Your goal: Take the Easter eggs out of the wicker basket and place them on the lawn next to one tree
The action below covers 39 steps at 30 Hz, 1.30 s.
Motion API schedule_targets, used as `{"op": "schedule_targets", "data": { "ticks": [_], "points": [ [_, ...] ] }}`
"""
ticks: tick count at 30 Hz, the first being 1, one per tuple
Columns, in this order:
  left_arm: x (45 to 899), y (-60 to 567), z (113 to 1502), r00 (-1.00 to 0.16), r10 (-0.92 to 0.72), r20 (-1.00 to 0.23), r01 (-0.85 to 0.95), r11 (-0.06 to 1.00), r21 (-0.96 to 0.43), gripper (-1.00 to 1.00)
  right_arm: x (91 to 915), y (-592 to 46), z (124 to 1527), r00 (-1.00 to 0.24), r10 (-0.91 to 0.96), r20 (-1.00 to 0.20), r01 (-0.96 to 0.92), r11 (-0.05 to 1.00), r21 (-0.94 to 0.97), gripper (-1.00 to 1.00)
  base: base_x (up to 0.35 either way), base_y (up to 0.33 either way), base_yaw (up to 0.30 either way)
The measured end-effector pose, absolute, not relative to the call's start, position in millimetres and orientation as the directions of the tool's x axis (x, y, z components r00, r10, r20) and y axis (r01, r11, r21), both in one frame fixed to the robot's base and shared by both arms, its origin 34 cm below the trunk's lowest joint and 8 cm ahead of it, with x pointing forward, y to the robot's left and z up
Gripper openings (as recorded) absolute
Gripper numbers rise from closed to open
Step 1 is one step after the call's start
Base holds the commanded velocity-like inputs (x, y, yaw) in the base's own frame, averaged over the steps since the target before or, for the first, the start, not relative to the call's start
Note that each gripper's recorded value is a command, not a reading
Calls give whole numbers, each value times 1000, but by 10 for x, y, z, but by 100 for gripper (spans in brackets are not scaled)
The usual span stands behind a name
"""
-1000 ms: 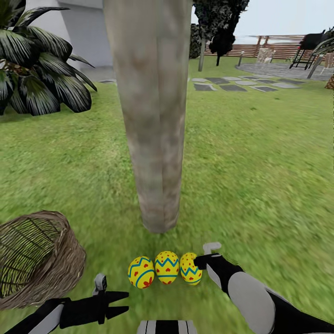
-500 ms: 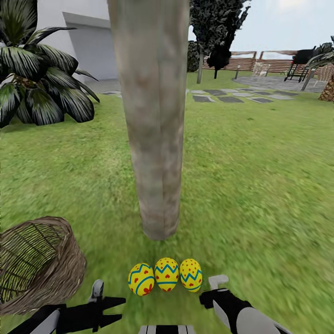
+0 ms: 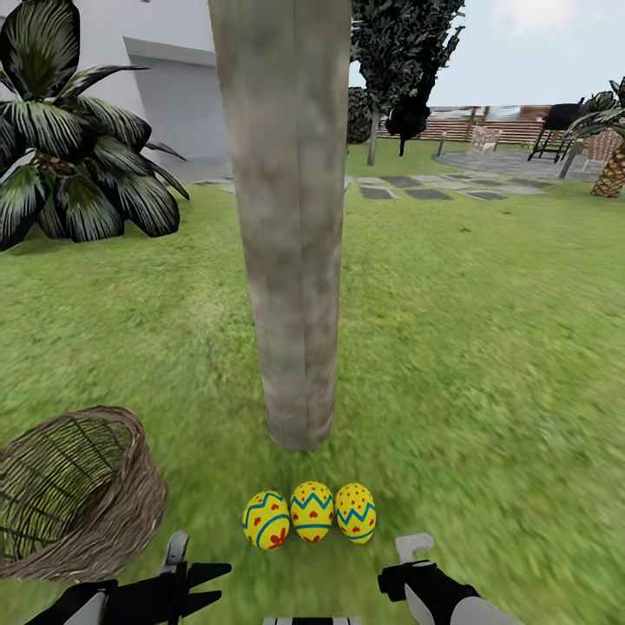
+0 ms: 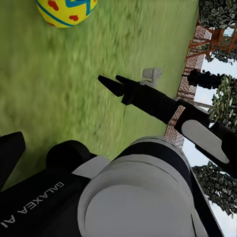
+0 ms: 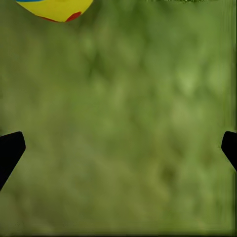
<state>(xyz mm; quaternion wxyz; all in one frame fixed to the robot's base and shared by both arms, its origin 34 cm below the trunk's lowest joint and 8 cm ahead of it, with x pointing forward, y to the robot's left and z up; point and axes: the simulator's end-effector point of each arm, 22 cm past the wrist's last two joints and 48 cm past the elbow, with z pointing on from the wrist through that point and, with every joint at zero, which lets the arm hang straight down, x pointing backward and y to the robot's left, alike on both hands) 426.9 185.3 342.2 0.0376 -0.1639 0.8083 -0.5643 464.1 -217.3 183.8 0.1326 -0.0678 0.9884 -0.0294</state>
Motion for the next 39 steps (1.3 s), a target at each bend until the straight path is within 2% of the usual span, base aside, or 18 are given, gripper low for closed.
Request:
{"op": "schedule_targets", "data": {
  "ticks": [27,39],
  "points": [
    [4360,1918,3944,-940,-314,136,-242,328,-913,100,4752,-2261,2420,-957,-141,-252,-124,989,-83,100,-2,0,0],
    [4389,1960,4159,-936,-321,146,-257,335,-906,100,4807,-2266,2675,-958,-141,-251,-124,989,-83,100,-284,0,0]
  ]
}}
